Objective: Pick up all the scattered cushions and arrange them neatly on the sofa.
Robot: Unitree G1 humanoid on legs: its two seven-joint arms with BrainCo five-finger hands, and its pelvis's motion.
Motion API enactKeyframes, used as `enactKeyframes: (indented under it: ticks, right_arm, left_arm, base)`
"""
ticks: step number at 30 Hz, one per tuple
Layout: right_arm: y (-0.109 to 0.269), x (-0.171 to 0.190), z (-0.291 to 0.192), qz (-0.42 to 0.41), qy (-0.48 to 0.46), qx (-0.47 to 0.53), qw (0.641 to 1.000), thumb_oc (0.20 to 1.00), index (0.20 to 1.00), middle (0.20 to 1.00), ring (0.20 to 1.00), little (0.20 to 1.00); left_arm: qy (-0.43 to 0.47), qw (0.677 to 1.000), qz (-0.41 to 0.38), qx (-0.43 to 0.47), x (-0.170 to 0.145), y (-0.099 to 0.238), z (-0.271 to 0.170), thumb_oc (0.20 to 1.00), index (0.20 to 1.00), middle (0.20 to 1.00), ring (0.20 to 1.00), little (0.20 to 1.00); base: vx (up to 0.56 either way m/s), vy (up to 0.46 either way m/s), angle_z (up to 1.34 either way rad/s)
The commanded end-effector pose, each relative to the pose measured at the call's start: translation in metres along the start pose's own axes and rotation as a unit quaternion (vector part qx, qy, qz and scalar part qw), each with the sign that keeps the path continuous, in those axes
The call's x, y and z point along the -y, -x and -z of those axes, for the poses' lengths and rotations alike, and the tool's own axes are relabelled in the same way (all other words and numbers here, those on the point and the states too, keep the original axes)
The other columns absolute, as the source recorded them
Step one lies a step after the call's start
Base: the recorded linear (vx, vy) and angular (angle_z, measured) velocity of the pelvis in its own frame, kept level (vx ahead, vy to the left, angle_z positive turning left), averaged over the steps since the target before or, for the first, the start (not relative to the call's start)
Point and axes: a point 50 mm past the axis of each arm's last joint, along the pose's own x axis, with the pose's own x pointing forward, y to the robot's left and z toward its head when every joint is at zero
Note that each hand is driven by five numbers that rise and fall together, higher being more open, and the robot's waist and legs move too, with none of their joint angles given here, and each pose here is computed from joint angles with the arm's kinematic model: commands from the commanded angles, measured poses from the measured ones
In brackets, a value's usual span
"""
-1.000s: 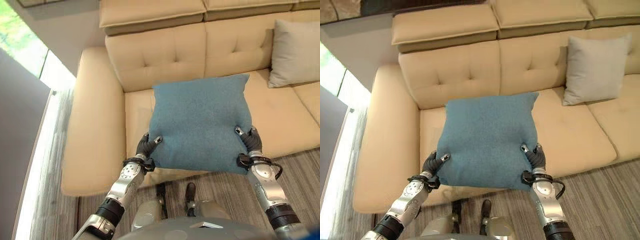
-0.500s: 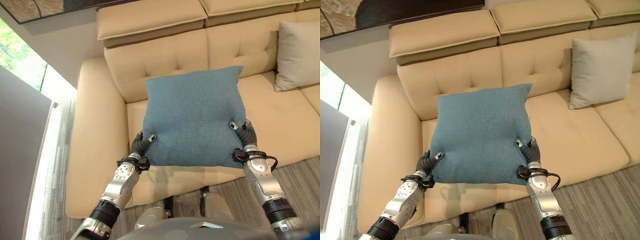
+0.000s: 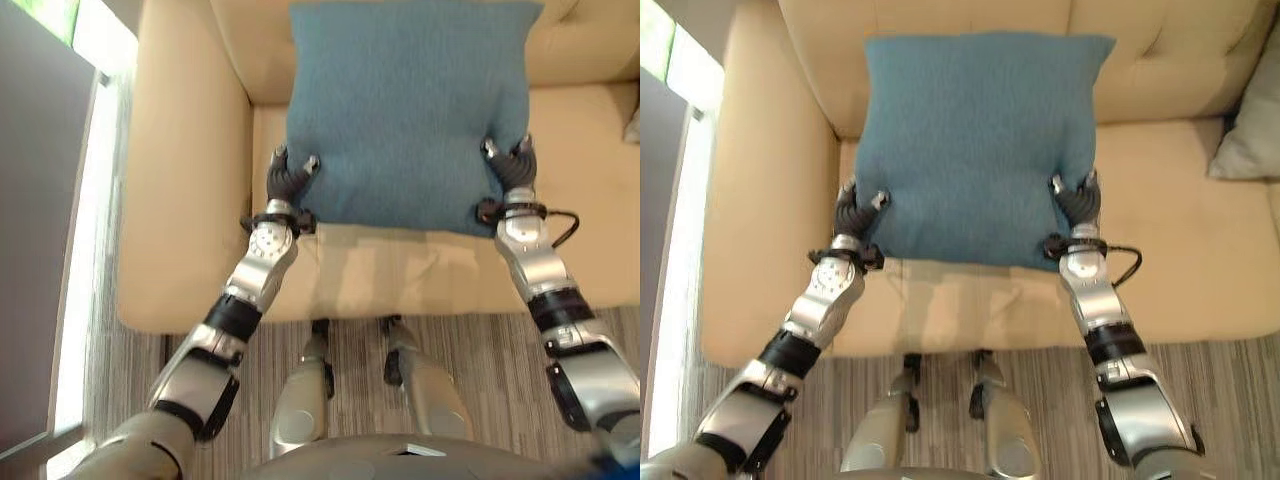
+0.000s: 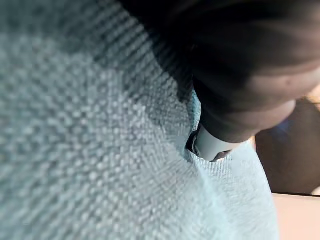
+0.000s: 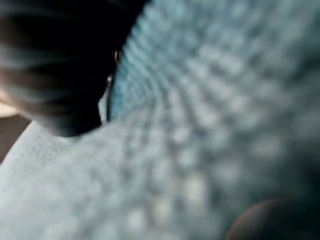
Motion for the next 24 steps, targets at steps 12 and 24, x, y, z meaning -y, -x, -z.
enactKeyframes:
  ticks: [12,24]
  right_arm:
    - [-0.024,0.005,-0.132,0.147,0.076,0.312,0.936,0.200,0.200,0.200,0.200,0.200]
    - [-0.089,0.002,-0.174,0.103,0.123,0.154,0.975,0.373,0.373,0.373,0.373,0.373]
  left_arm:
    - [0.012,0.950,-0.071,0.305,0.031,-0.019,-0.123,0.200,0.200,0.200,0.200,0.200]
    - [-0.125,0.964,-0.069,0.224,0.018,-0.090,-0.203,1.000,1.000,1.000,1.000,1.000]
  base:
    - [0.03,0.000,0.04]
    - [-0.02,-0.032,0.04]
